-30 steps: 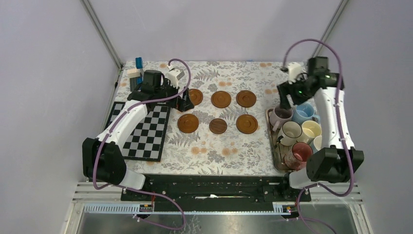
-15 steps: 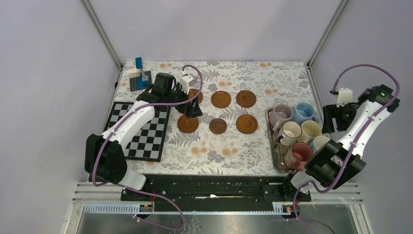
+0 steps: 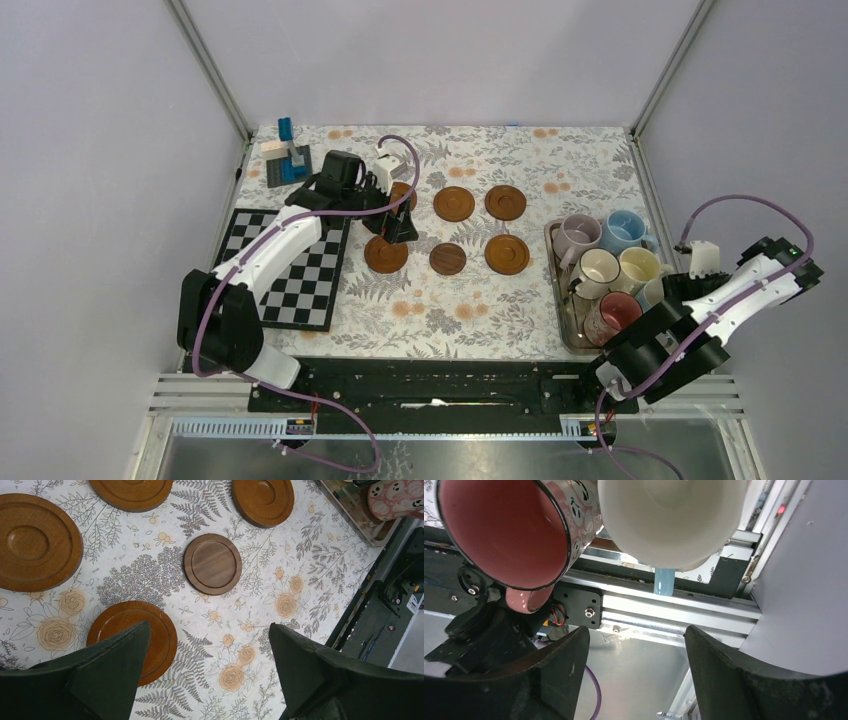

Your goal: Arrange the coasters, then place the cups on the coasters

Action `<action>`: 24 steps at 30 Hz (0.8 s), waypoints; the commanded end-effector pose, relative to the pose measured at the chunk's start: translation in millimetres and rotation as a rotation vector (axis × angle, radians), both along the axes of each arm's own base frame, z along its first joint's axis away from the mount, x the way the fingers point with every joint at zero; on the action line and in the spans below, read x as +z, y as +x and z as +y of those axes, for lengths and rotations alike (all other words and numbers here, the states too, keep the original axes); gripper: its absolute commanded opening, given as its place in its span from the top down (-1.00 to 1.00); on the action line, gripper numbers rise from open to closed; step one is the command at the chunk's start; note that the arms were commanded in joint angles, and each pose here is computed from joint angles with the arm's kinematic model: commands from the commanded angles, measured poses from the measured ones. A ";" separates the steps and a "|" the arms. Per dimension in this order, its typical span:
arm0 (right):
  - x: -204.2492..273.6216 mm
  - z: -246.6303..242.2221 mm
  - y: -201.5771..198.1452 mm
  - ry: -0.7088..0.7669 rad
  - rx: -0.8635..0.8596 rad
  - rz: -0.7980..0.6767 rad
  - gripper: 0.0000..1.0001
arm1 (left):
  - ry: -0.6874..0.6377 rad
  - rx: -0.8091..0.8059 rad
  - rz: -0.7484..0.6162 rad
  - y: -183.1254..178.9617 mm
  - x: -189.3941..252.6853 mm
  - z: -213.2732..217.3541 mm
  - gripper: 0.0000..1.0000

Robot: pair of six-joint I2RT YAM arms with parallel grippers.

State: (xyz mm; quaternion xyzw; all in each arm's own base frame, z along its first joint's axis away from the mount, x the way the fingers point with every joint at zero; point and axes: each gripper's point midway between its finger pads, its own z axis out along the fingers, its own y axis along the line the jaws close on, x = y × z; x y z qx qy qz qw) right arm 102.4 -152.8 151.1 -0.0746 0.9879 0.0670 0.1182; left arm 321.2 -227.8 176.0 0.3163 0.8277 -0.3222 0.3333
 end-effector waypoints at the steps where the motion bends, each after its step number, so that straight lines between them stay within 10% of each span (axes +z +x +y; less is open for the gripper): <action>1: -19.0 -9.0 0.8 -0.041 0.040 -0.020 -0.51 | -0.051 -0.026 -0.046 3.1 16.9 -9.2 -0.96; 24: -83.8 -15.4 35.1 -0.112 0.013 -0.228 -0.15 | -0.036 -0.009 -0.059 4.8 14.5 -6.0 -0.96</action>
